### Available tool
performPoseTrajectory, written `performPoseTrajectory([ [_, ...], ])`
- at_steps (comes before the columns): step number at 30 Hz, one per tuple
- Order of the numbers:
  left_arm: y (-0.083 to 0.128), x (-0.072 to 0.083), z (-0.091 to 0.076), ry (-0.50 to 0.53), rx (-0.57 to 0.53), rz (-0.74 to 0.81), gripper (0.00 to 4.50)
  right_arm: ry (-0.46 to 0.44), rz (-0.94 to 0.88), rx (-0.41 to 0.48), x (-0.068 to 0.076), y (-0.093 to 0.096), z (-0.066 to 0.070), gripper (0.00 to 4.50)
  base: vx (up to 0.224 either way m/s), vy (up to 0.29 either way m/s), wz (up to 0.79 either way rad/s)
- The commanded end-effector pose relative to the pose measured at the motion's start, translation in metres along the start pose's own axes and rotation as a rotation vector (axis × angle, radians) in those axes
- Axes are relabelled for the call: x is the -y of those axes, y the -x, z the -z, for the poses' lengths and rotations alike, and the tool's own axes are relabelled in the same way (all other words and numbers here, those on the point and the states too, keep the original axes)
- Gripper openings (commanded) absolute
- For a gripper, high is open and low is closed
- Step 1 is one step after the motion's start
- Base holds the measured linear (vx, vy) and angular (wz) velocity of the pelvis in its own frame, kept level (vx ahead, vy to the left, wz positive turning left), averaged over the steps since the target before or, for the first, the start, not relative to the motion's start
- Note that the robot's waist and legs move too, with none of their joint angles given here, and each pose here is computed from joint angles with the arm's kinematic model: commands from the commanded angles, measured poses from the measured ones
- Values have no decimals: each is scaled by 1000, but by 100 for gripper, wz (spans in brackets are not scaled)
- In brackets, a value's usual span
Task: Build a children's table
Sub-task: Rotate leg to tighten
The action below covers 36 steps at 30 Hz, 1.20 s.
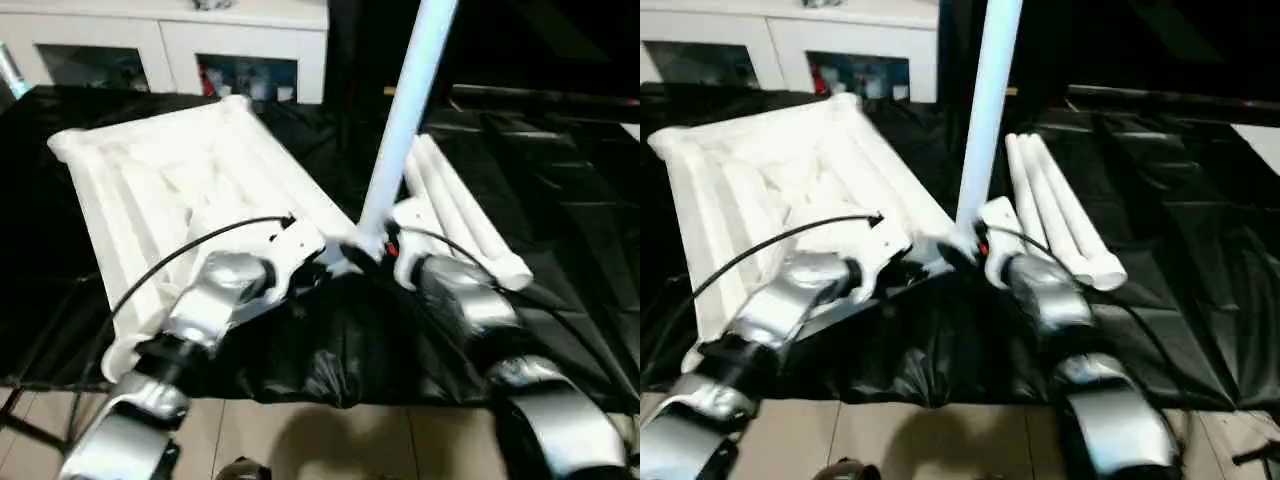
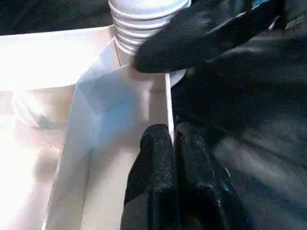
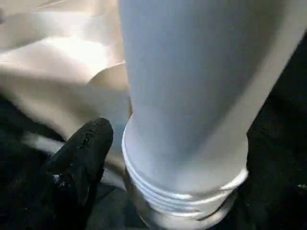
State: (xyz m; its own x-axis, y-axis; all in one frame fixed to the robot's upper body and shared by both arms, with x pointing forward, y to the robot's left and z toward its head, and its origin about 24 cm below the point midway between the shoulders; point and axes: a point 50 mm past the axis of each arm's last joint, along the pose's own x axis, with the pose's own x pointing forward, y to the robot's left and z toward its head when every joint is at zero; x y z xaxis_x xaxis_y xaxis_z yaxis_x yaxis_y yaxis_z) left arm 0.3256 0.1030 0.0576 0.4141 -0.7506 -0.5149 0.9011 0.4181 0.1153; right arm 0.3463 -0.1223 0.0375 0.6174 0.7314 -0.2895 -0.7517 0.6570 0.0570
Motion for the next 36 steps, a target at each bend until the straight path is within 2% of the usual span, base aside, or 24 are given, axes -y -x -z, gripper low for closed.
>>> performPoseTrajectory([
  [1, -8, 15, -28, -96, 133, 111, 0, 29, -157, -28, -20, -9, 4, 396, 0, 0, 0],
  [7, 9, 14, -18, -124, 117, 239, 0, 96, -393, -43, -21, 18, 3, 396, 0, 0, 0],
  [11, 14, 12, -12, -140, 97, 260, 0, 114, -453, -63, -23, 24, 5, 381, 0, 0, 0],
  [15, 22, 9, -5, -139, 65, 292, 0, 116, -551, -103, -29, 32, 10, 333, 0, 0, 0],
  [18, 24, 8, -4, -137, 64, 304, 0, 107, -573, -104, -30, 34, 10, 324, 0, 0, 0],
  [19, 25, 9, -4, -136, 62, 311, 0, 105, -578, -103, -31, 34, 10, 302, 0, 0, 0],
  [23, 25, 9, -2, -134, 59, 309, 0, 97, -578, -101, -33, 34, 11, 284, 0, 0, 0],
  [26, 19, 8, -4, -112, 76, 249, 0, 72, -483, -85, -33, 24, 13, 280, 0, 0, 0],
  [27, 12, 6, -8, -88, 87, 184, 0, 41, -356, -81, -30, 13, 15, 280, 0, 0, 0],
  [31, 1, 0, -16, -50, 88, 57, 0, -23, -139, -96, -26, -5, 19, 279, 0, 0, 0],
  [33, -3, -1, -19, -36, 85, 16, 0, -58, -85, -91, -27, -11, 19, 278, 0, 0, 0],
  [36, -13, -7, -30, 24, 85, -125, 0, -153, 77, -65, -31, -32, 14, 277, 0, 0, 0],
])
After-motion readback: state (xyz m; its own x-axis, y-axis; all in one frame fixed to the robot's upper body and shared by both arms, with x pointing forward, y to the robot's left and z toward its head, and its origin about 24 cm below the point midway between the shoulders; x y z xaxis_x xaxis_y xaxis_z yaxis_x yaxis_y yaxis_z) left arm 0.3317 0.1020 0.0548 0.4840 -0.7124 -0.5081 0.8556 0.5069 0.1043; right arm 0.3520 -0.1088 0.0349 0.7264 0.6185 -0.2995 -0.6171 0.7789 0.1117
